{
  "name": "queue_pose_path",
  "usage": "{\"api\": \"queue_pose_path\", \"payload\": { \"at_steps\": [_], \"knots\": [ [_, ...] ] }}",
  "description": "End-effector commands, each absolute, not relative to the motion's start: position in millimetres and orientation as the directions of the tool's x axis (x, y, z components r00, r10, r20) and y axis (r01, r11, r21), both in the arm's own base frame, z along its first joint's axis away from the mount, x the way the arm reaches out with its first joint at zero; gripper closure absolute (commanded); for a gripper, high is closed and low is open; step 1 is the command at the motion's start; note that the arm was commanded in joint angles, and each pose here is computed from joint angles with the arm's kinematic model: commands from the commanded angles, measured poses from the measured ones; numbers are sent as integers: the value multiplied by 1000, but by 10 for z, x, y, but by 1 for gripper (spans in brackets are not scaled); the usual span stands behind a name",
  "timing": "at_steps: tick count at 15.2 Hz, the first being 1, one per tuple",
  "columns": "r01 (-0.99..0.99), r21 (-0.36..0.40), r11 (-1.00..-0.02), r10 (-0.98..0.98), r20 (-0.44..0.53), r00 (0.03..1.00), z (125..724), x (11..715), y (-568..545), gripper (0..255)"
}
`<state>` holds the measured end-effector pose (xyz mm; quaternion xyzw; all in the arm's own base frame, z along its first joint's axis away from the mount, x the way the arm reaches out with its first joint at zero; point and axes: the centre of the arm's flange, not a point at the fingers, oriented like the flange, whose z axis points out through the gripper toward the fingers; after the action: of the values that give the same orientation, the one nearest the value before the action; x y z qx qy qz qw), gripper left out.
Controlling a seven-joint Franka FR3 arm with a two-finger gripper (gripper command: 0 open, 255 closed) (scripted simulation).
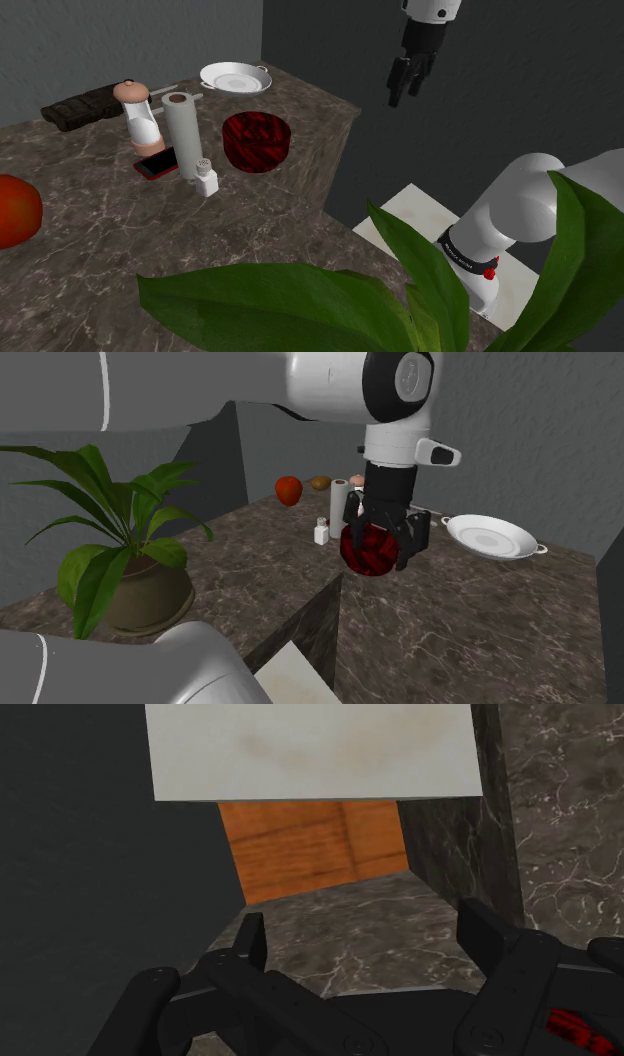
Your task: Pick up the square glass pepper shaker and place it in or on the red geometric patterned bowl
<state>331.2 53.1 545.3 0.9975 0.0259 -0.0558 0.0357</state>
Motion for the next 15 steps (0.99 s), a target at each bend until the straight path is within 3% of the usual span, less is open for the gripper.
{"api": "queue_pose_path", "payload": {
  "at_steps": [1, 15],
  "knots": [
    [53, 66, -996, 45, -117, 992, 5337, 3442, 756, 0],
    [40, 54, -998, 31, -146, 989, 4693, 4342, 2247, 0]
  ]
}}
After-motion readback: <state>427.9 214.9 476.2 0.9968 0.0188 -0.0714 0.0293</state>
